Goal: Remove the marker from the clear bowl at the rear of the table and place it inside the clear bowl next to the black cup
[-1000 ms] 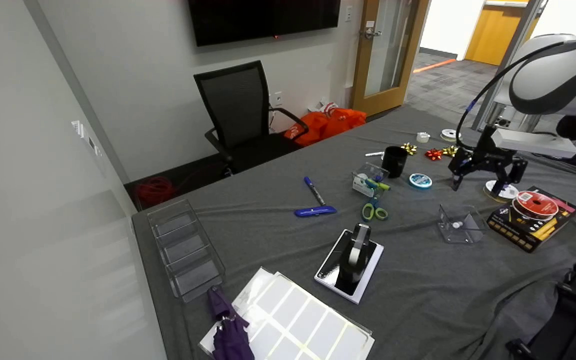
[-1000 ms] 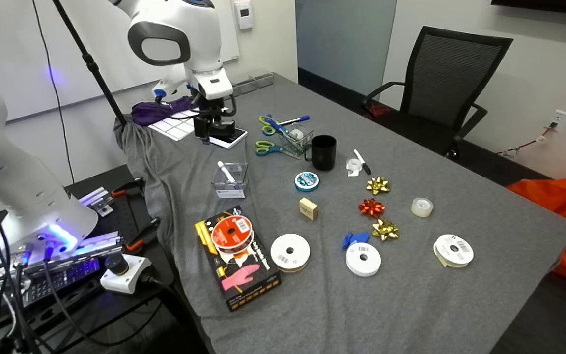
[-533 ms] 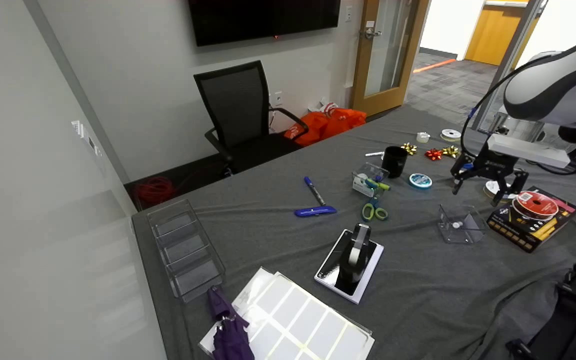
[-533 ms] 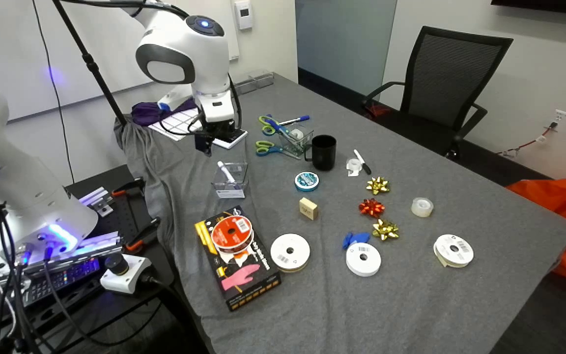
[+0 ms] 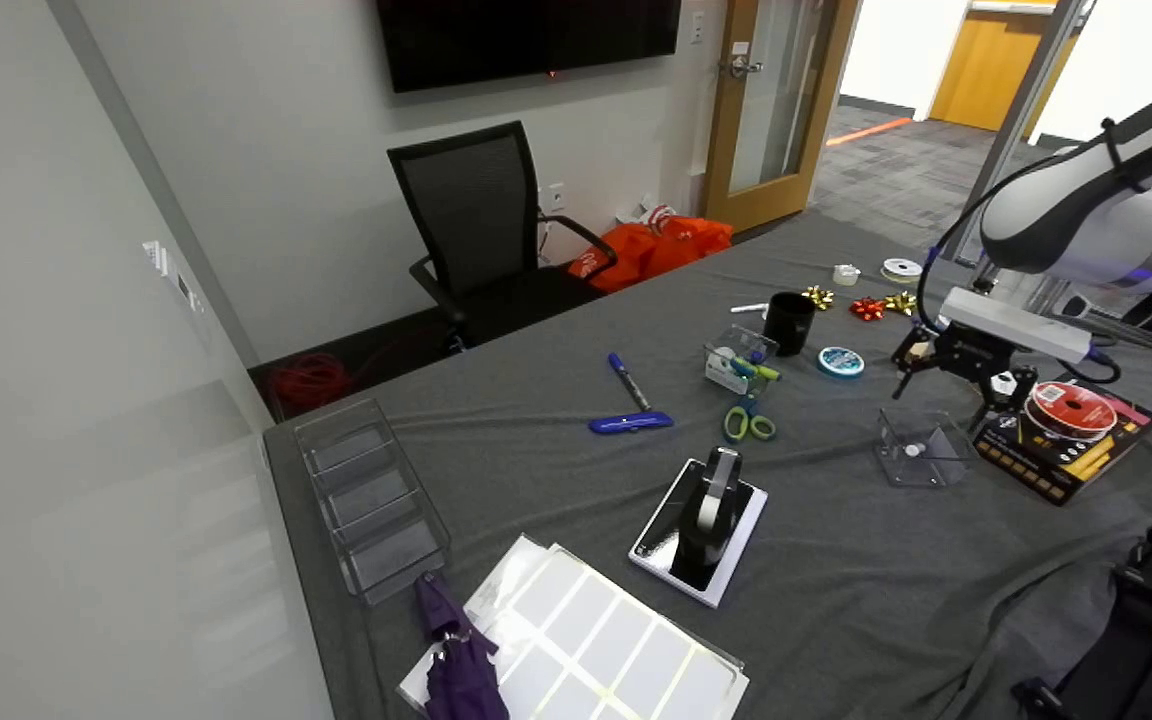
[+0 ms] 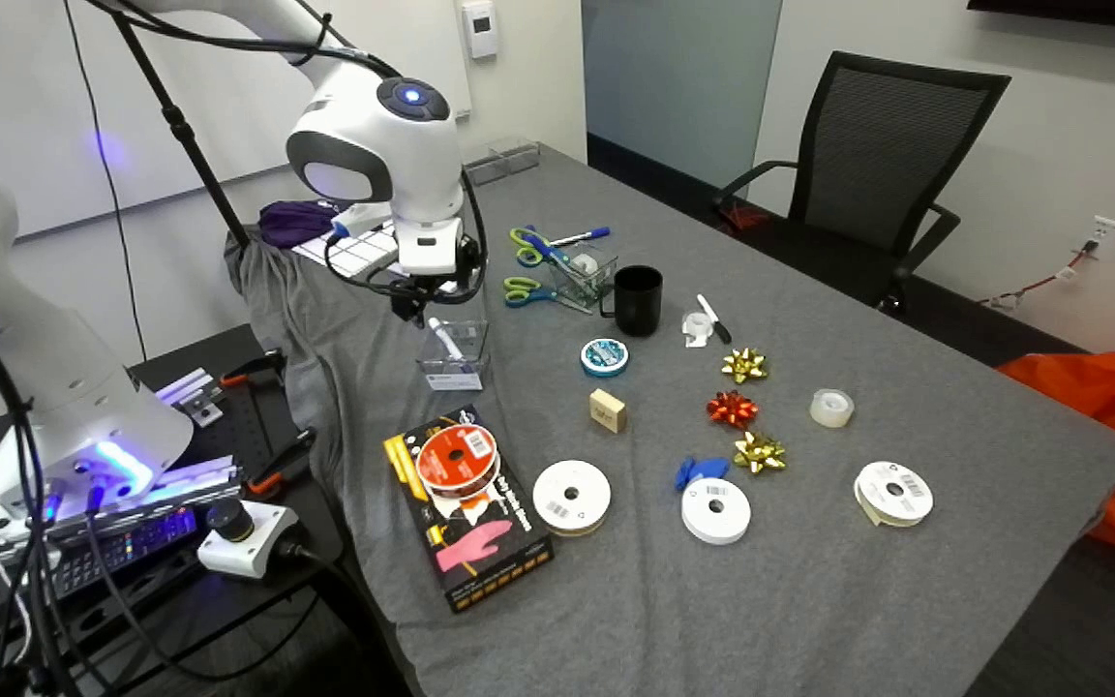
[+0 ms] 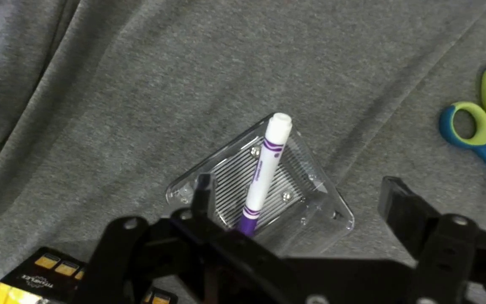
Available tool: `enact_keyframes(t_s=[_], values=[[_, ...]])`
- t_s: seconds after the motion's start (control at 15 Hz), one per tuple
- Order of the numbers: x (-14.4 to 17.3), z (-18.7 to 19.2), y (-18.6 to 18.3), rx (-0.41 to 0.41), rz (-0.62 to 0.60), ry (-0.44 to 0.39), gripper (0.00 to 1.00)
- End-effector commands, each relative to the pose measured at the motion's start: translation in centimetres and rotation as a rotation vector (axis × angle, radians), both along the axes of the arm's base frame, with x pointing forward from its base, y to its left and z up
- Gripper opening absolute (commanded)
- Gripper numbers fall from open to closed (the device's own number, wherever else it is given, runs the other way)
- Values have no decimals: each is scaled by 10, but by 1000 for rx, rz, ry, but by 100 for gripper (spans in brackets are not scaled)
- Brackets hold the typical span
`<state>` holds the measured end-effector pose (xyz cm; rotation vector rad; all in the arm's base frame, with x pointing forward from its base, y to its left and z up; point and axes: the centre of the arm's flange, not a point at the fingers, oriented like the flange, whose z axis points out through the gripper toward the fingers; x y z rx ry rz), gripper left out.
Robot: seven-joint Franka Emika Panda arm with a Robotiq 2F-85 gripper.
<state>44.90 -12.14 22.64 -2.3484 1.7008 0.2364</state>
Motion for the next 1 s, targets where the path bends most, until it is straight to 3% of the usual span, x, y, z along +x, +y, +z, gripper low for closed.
enact_keyframes(t_s=[0.0,0.07,0.2,0.47,0.67,0.73,0.8,0.93], values=[[3,-28,3,-26,-92,19,92],[1,-35,3,-35,-107,26,73],[-1,-45,3,-49,-126,38,61],[-4,-58,1,-68,-146,50,61],[-5,-67,0,-82,-152,52,55],[-5,-70,0,-90,-153,48,46],[-5,-73,-1,-95,-154,48,31],[-5,-78,-1,-107,-157,46,19]])
